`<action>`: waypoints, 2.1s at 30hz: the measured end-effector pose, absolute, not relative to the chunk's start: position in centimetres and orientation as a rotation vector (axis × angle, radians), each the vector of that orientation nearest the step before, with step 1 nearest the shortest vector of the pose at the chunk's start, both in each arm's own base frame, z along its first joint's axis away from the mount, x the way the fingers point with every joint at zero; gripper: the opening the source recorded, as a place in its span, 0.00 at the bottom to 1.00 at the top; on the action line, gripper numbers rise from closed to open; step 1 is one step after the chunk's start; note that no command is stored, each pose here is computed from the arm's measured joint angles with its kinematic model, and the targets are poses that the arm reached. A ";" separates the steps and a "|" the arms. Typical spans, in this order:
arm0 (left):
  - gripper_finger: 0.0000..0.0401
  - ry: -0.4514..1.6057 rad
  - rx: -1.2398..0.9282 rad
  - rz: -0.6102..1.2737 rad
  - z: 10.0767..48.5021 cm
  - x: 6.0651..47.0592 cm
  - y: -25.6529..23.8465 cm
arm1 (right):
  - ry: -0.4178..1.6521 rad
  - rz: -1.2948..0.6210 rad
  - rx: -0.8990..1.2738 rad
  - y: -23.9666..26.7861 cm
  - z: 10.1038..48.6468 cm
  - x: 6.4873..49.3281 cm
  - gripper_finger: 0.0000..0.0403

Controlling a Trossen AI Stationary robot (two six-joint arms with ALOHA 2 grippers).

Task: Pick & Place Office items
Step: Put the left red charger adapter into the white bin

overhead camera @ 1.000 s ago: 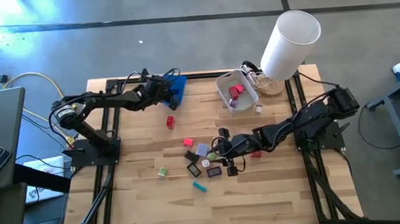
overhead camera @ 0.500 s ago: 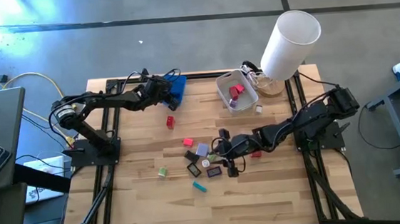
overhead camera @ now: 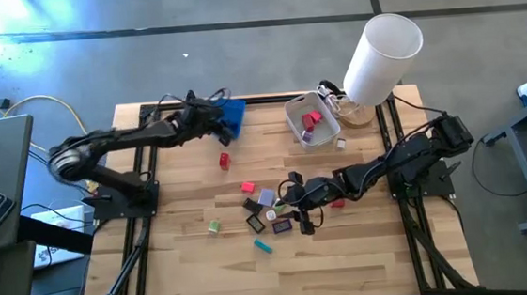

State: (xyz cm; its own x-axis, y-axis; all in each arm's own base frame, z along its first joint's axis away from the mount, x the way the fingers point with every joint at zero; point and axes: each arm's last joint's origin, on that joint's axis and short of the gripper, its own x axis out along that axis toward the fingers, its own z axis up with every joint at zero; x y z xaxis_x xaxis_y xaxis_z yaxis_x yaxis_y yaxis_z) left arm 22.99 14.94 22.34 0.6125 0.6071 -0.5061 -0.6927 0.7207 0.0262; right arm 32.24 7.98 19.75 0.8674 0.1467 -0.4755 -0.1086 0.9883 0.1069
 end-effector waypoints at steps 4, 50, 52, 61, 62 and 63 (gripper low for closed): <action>0.38 0.386 -0.285 0.719 25.9 21.1 12.4 | 0.505 0.134 0.073 8.0 19.7 32.2 0.38; 0.53 0.802 -0.577 0.303 23.2 21.6 2.3 | 0.513 0.141 0.022 7.9 19.6 32.2 0.38; 0.58 0.805 -0.591 0.365 23.1 21.4 2.4 | 0.516 0.141 0.020 7.9 19.6 32.2 0.38; 0.66 0.779 -0.725 0.628 22.6 20.8 2.3 | 0.519 0.141 0.019 7.9 19.6 32.2 0.38; 0.66 0.769 -0.720 0.655 22.4 20.7 2.1 | 0.520 0.141 0.019 7.9 19.6 32.2 0.38; 0.66 0.763 -0.714 0.680 22.2 20.6 2.0 | 0.519 0.141 0.019 7.9 19.6 32.2 0.38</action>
